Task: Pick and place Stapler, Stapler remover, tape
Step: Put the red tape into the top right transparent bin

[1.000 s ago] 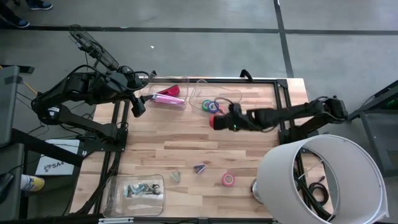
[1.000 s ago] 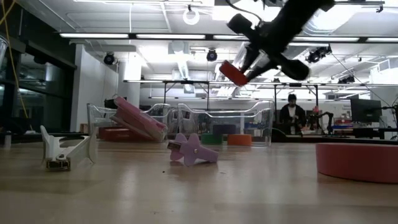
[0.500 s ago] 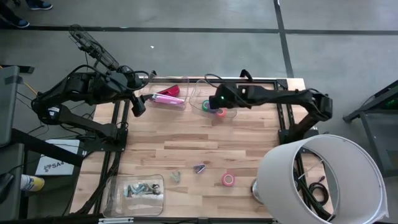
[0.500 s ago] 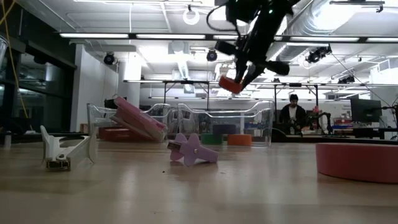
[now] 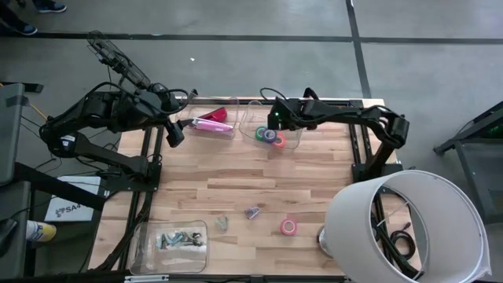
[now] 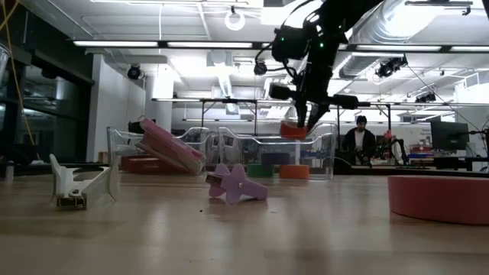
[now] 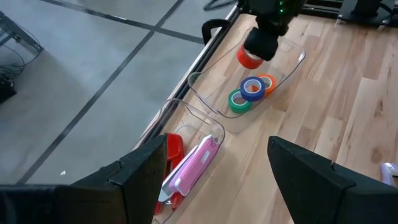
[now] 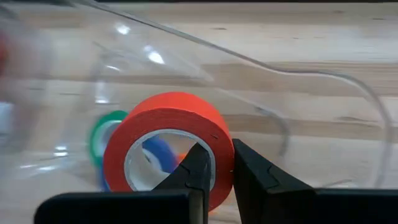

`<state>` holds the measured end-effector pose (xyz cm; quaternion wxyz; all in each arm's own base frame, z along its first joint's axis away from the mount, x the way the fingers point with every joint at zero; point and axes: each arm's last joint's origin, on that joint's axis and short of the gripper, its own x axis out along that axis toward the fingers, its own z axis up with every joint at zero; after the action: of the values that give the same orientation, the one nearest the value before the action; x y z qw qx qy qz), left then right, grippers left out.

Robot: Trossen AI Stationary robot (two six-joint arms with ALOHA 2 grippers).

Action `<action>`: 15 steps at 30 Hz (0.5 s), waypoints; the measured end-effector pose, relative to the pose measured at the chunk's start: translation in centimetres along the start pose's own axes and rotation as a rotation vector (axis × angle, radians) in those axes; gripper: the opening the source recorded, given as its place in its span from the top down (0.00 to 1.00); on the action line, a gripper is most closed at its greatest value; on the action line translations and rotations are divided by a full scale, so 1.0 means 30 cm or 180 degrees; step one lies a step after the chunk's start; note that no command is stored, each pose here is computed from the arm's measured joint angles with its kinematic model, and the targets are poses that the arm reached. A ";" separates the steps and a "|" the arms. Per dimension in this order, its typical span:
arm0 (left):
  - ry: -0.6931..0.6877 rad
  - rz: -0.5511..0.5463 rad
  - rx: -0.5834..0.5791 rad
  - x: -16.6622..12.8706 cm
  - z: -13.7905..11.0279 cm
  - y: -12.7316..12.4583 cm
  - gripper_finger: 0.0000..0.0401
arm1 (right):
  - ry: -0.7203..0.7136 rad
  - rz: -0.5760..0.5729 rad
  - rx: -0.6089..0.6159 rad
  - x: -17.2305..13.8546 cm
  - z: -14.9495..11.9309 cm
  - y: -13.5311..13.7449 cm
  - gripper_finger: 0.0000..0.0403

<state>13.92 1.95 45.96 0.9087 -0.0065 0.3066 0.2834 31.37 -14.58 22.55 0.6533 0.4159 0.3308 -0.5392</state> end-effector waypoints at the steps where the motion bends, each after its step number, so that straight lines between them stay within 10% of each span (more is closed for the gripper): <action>1: 0.0001 0.0008 0.0001 0.000 0.000 0.000 0.32 | -0.0006 -0.0072 -0.0004 0.005 -0.001 -0.005 0.91; 15: 0.0041 0.0036 -0.0036 0.000 -0.005 0.002 0.32 | 0.0010 -0.0490 -0.0071 0.029 0.004 -0.046 0.92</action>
<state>13.81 1.97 45.84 0.9050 -0.0117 0.3108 0.2902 30.19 -15.17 21.58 0.6140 0.3828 0.3688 -0.5835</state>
